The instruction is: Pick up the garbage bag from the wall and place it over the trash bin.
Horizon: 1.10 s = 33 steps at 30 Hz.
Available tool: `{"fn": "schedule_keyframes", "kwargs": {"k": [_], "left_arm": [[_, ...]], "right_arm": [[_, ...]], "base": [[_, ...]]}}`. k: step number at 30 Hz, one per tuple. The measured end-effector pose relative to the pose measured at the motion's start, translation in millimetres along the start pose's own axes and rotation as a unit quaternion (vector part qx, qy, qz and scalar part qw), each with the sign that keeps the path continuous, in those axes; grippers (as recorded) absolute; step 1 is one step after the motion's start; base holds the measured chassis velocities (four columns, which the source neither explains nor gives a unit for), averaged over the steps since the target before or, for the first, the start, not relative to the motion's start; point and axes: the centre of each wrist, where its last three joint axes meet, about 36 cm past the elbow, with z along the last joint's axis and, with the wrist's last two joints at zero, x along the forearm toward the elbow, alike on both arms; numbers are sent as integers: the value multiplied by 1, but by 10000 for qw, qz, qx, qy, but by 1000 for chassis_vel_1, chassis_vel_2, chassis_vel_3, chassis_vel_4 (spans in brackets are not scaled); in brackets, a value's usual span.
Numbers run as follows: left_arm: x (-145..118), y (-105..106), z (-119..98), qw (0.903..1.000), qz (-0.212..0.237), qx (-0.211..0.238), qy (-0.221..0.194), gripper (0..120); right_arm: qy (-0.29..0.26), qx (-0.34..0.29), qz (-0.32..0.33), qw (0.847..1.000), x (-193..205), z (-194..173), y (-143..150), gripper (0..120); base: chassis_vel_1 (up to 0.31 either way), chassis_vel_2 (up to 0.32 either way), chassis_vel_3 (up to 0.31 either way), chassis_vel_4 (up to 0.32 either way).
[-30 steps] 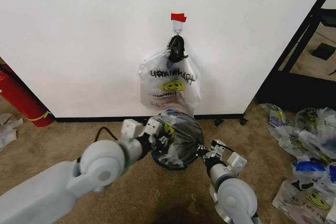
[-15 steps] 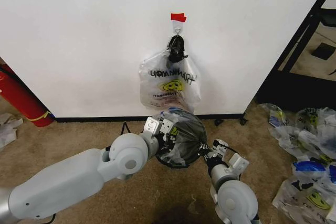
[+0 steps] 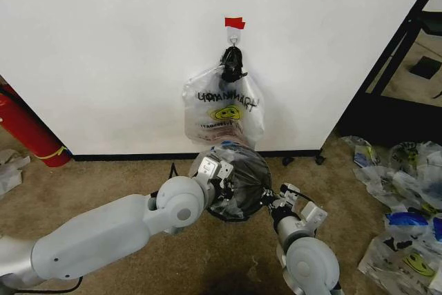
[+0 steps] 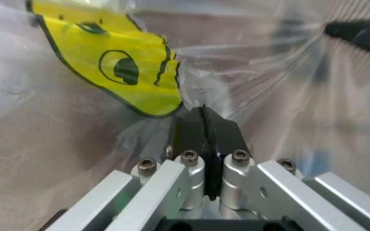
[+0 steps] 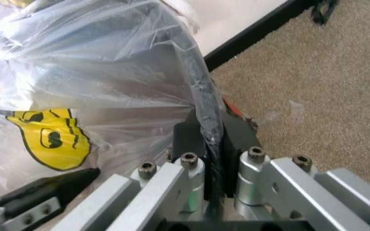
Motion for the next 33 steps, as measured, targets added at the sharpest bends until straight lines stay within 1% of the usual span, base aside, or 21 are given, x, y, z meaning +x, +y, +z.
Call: {"fn": "schedule_keyframes", "kwargs": {"k": [5,9,14,19,22,26,31,33], "left_arm": [[-8,-5,1,9997,9,-192,156,0],[-15,-9,0,9995,27,-230,215,0],[-29,-10,0,9992,-22,-230,317,0],[-36,-10,-1,9992,-48,-199,350,0],[-39,-12,-2,9992,-17,-172,356,0],[-44,-20,-1,9991,82,-164,384,0],[-49,-22,0,9990,88,-134,418,0],[-56,-22,1,9990,74,-89,440,0]], "right_arm": [[-24,118,-24,9999,0,2,1,1],[-24,188,-48,9998,0,6,3,1],[-10,224,-84,9997,1,10,5,1],[-18,232,-94,9997,3,10,4,1],[-18,232,-90,9997,4,11,4,1],[-23,213,-101,9997,4,11,4,1],[-12,192,-130,9997,6,12,5,1],[1,182,-158,9997,7,13,6,1]], "base": [[0,0,0,0],[0,0,0,0],[0,0,0,0],[0,0,0,0],[0,0,0,0],[0,0,0,0],[0,0,0,0],[0,0,0,0]]}}
